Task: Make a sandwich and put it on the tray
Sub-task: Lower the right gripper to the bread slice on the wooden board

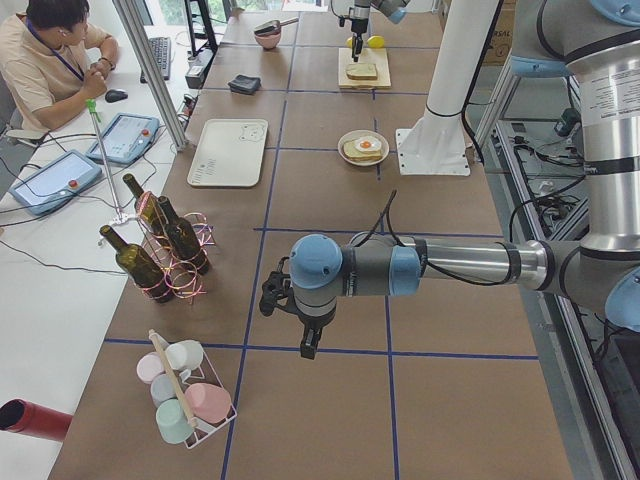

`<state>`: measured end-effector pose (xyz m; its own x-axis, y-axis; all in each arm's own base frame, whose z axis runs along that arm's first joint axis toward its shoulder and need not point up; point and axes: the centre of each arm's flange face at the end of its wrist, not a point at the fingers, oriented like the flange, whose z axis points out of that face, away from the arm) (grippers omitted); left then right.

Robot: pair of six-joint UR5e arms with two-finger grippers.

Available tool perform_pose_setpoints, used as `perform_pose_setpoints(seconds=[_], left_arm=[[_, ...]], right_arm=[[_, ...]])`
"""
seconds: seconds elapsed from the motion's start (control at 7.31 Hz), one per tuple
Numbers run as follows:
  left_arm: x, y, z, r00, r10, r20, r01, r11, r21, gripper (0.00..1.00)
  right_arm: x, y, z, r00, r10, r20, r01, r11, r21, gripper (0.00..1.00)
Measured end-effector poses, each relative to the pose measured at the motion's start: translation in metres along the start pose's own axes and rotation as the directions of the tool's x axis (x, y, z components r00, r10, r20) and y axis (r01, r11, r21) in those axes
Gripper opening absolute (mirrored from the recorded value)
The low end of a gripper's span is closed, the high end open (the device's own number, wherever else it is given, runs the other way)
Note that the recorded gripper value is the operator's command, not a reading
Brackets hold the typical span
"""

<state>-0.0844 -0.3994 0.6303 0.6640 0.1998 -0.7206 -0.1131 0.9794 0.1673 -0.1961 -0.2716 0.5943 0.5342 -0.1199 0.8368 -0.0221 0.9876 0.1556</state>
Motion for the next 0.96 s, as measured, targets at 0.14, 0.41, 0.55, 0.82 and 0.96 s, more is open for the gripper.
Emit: perform_pose_setpoints(seconds=[0.14, 0.41, 0.55, 0.82, 0.96], left_arm=[[0.0, 0.0, 0.0, 1.0, 0.0, 0.0, 0.0, 1.0, 0.0, 1.0], [0.0, 0.0, 0.0, 1.0, 0.0, 0.0, 0.0, 1.0, 0.0, 1.0], [0.0, 0.0, 0.0, 1.0, 0.0, 0.0, 0.0, 1.0, 0.0, 1.0], [0.0, 0.0, 0.0, 1.0, 0.0, 0.0, 0.0, 1.0, 0.0, 1.0], [0.0, 0.0, 0.0, 1.0, 0.0, 0.0, 0.0, 1.0, 0.0, 1.0]], right_arm=[[0.0018, 0.0029, 0.0051, 1.0, -0.004, -0.011, 0.003, 1.0, -0.004, 0.59], [0.0084, 0.0067, 0.0119, 1.0, -0.002, -0.028, 0.002, 1.0, -0.014, 0.5], [0.01, 0.0075, 0.013, 1.0, -0.002, -0.03, 0.001, 1.0, -0.016, 0.41], [0.0087, 0.0081, 0.0121, 1.0, -0.008, -0.016, 0.007, 1.0, -0.013, 0.31], [0.0082, 0.0083, 0.0116, 1.0, -0.009, -0.01, 0.009, 1.0, -0.012, 0.31]])
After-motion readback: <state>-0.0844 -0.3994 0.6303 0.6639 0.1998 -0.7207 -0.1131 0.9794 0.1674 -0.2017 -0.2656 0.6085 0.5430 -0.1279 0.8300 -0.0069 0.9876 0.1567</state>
